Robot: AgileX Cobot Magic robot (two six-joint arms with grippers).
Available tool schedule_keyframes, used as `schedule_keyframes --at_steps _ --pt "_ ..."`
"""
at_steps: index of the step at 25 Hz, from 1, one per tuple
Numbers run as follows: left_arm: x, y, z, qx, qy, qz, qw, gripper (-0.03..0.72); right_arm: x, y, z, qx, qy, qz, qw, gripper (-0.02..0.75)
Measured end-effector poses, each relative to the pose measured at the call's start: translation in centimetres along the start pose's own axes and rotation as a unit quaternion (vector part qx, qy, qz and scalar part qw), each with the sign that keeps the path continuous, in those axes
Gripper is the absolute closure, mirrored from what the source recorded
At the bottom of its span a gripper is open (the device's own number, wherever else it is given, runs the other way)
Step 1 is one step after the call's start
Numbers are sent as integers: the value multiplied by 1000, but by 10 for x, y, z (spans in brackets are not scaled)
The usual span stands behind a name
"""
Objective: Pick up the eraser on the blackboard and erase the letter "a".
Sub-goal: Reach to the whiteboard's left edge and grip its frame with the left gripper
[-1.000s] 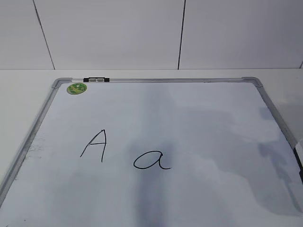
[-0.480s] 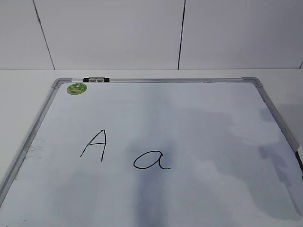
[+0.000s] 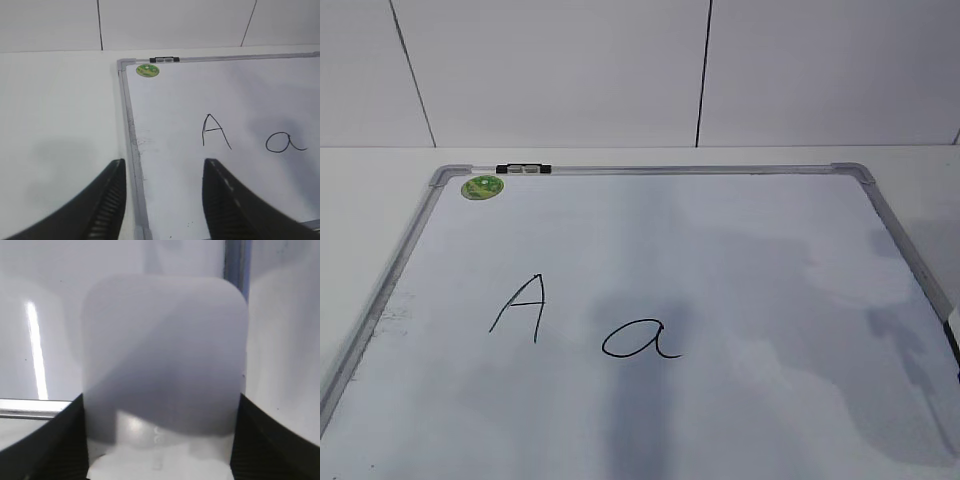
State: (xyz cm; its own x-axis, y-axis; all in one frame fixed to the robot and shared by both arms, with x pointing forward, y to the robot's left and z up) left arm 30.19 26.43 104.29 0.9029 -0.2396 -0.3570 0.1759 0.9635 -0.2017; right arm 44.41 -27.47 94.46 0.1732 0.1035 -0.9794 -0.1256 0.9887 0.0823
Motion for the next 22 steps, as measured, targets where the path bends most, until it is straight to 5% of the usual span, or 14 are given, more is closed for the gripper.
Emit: schedule_keyframes --at_steps 11,22 --pt "70 14 16 -53 138 21 989 317 0 0 0 0 1 0 1000 174" --pt "158 35 26 -77 285 47 954 317 0 0 0 -1 1 0 1000 174"
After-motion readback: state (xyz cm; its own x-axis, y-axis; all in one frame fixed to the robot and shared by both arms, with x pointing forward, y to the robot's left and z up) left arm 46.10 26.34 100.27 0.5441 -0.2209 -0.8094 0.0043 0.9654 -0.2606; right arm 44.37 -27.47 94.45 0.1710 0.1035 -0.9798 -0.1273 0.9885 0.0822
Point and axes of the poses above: a point on each arm's last joint axis where the gripper is mounted, x pointing out along that axis toward the gripper, y along the wrist's bending axis when the last joint is at zero, z = x × y, the point moved 7 cm from there along x, pointing out along that axis toward the gripper, and after that the axes turned 5 degrees about -x, right-handed, at the moved point
